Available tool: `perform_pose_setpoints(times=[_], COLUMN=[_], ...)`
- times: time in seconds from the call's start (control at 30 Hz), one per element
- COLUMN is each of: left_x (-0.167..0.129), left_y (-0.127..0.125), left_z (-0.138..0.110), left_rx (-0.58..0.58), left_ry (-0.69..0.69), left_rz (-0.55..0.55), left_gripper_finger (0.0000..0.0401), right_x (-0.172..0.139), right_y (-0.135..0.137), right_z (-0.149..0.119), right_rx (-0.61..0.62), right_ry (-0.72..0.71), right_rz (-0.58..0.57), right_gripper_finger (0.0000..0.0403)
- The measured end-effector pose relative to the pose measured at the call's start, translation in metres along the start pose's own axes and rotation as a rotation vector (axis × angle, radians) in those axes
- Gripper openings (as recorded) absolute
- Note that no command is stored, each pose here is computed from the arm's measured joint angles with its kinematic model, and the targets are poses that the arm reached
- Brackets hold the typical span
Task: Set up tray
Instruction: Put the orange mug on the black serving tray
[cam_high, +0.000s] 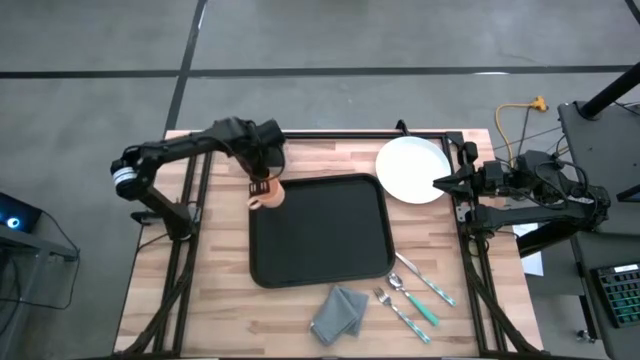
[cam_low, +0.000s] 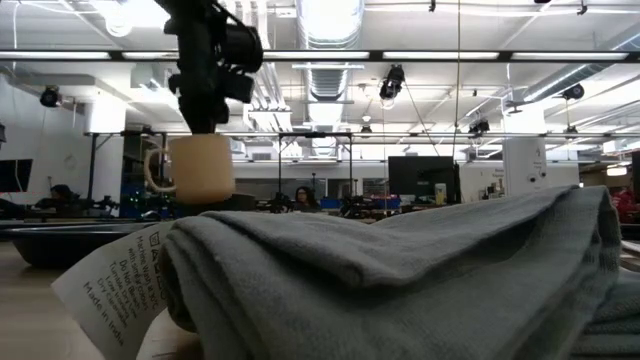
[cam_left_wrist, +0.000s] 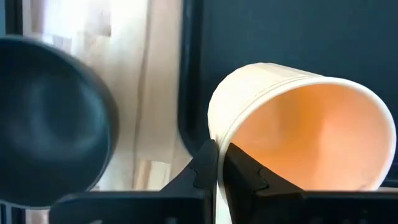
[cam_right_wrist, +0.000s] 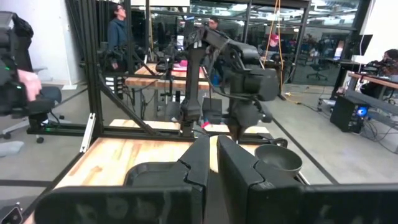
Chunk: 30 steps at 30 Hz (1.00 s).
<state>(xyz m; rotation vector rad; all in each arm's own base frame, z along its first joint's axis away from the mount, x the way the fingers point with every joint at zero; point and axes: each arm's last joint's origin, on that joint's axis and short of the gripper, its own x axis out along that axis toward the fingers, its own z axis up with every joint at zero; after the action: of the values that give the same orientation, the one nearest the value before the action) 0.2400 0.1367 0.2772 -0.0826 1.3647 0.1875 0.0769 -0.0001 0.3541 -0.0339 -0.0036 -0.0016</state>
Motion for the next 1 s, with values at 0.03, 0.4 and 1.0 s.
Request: perform_pose_setpoints(times=[0.03,0.4,1.0], left_x=[0.003,0.042,0.048], left_y=[0.003,0.010,0.014], left_z=[-0.001,-0.002,0.006], left_rx=[-0.010,-0.015,-0.013], left_ry=[0.007,0.087,0.112], left_rz=[0.000,-0.029,-0.002], left_gripper_finger=[0.0000,0.0000,0.0000], right_x=[0.000,0.000,0.000], right_y=[0.000,0.000,0.000], right_z=[0.000,0.000,0.000], right_rx=[-0.001,-0.002,-0.001], right_ry=[0.000,0.000,0.000], right_rz=[0.000,0.000,0.000], right_gripper_finger=[0.0022,0.0022,0.0022])
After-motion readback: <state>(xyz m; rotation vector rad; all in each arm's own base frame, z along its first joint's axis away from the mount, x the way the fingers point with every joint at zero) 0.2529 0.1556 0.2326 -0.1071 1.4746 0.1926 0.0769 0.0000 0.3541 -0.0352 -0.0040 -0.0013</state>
